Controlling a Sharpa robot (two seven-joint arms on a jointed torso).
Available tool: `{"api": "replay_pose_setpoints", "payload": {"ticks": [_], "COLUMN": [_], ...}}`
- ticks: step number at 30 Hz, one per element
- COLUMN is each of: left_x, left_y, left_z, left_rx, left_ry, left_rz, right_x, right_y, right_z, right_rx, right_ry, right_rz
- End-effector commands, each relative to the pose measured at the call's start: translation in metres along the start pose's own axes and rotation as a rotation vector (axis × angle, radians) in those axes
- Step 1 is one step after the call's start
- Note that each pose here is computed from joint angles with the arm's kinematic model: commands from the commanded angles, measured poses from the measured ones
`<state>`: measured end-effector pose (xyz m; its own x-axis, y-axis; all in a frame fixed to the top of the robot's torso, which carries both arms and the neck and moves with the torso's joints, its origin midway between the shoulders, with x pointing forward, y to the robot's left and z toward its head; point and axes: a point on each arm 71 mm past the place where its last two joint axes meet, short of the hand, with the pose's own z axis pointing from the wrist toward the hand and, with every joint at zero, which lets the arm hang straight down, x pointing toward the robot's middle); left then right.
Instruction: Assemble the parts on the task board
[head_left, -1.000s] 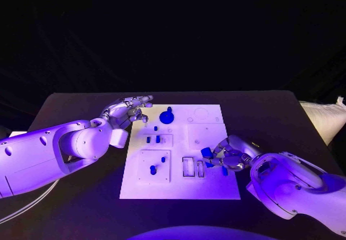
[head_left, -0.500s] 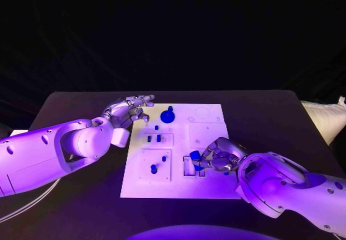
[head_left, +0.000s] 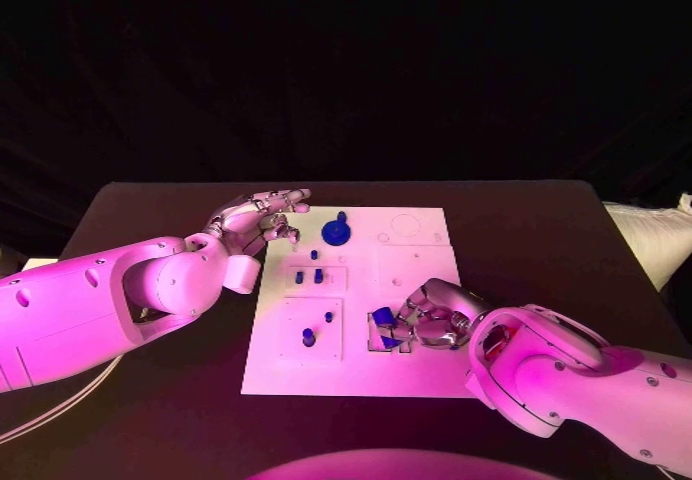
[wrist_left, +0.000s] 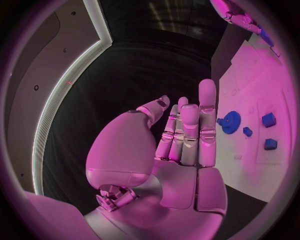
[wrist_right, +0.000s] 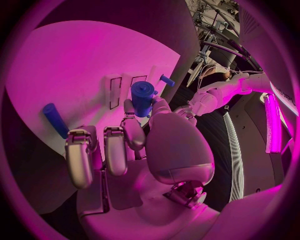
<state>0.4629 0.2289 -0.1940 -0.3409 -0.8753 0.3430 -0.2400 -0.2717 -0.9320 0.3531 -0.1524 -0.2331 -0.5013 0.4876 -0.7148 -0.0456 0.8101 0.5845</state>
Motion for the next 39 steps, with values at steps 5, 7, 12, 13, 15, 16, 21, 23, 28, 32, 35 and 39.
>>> {"api": "replay_pose_setpoints", "payload": {"ticks": [5,7,12,13,15,16,21,23,28,32,35,39], "left_x": [0.0034,0.0033,0.0032,0.0031,0.0028,0.0027,0.0021,0.0020,0.0018,0.0017,0.0015,0.0007], "left_y": [-0.0005,-0.0005,-0.0006,-0.0006,-0.0007,-0.0008,-0.0010,-0.0010,-0.0011,-0.0011,-0.0011,-0.0013], "left_z": [0.0001,0.0001,-0.0002,-0.0002,-0.0005,-0.0006,-0.0010,-0.0011,-0.0013,-0.0015,-0.0016,-0.0018], "left_rx": [0.007,0.007,0.006,0.006,0.006,0.006,0.006,0.006,0.006,0.006,0.006,0.006], "left_ry": [0.026,0.026,0.026,0.026,0.025,0.025,0.023,0.023,0.022,0.021,0.021,0.019], "left_rz": [-0.005,-0.005,-0.005,-0.005,-0.005,-0.005,-0.004,-0.004,-0.004,-0.004,-0.004,-0.003], "right_x": [0.0029,0.0038,0.0065,0.0066,0.0068,0.0066,0.0050,0.0045,0.0033,0.0022,0.0017,0.0021], "right_y": [-0.0019,-0.0013,0.0004,0.0005,0.0003,0.0000,-0.0021,-0.0021,-0.0002,0.0023,0.0037,0.0051], "right_z": [0.0040,0.0049,0.0062,0.0064,0.0069,0.0071,0.0079,0.0081,0.0083,0.0074,0.0056,0.0029], "right_rx": [0.009,0.007,0.003,0.003,0.004,0.005,0.011,0.008,-0.014,-0.043,-0.064,-0.092], "right_ry": [0.025,0.029,0.042,0.042,0.040,0.038,0.022,0.015,-0.006,-0.026,-0.035,-0.031], "right_rz": [-0.035,-0.041,-0.054,-0.055,-0.059,-0.061,-0.068,-0.072,-0.100,-0.116,-0.121,-0.130]}}
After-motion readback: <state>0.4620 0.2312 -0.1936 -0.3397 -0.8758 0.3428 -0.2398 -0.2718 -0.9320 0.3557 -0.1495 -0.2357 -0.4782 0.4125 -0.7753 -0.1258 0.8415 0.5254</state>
